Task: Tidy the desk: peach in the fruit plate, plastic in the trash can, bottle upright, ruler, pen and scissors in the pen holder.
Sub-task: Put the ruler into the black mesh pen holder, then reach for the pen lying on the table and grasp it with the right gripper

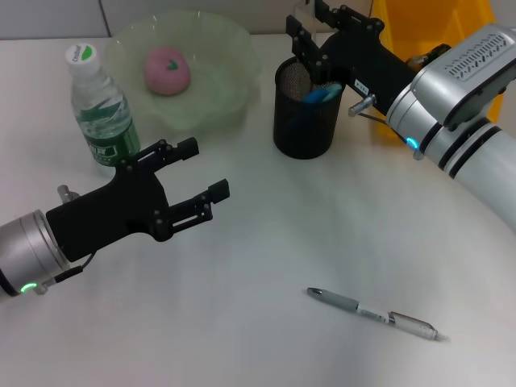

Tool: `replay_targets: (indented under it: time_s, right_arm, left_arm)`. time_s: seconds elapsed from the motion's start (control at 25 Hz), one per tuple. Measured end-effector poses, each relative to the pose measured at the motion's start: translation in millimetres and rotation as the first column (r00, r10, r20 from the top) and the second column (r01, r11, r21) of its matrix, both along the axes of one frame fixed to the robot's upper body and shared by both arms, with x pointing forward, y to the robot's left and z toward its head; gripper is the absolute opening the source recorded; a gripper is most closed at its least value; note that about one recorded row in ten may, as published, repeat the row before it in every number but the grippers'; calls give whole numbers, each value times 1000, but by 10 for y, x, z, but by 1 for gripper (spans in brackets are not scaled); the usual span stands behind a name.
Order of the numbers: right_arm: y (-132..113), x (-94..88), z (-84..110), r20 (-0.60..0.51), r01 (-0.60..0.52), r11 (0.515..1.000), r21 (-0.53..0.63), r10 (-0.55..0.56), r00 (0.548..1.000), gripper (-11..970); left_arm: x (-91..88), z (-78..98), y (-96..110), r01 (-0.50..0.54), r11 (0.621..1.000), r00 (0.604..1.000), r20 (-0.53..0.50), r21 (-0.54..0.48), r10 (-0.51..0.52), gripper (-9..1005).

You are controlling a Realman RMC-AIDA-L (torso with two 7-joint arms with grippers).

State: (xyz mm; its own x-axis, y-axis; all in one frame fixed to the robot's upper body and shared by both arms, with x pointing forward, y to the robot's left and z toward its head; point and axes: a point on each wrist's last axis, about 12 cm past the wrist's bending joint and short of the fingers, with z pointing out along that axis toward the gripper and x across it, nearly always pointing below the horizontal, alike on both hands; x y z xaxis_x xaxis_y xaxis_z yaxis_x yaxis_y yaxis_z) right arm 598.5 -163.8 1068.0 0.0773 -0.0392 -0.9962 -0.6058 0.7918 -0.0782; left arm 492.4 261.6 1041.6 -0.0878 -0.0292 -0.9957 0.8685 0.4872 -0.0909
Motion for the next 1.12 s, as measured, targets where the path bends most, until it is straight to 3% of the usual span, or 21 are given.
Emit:
replay_targets:
  time_s: [0.32, 0.48, 1.12]
  right_arm:
    - [0, 1, 1, -1, 3, 1000, 4, -3, 1000, 463]
    - [-4, 6, 6, -1, 9, 1000, 9, -9, 1000, 695]
    - [-40, 23, 18, -4, 49, 998, 41, -49, 999, 718]
  left_arm:
    - [9, 6, 5, 0, 1000, 1000, 4, 5, 0, 777]
    - [12, 8, 2, 1, 1000, 1000, 5, 5, -1, 777]
    - [11, 6, 1, 4, 1000, 1000, 4, 7, -4, 775]
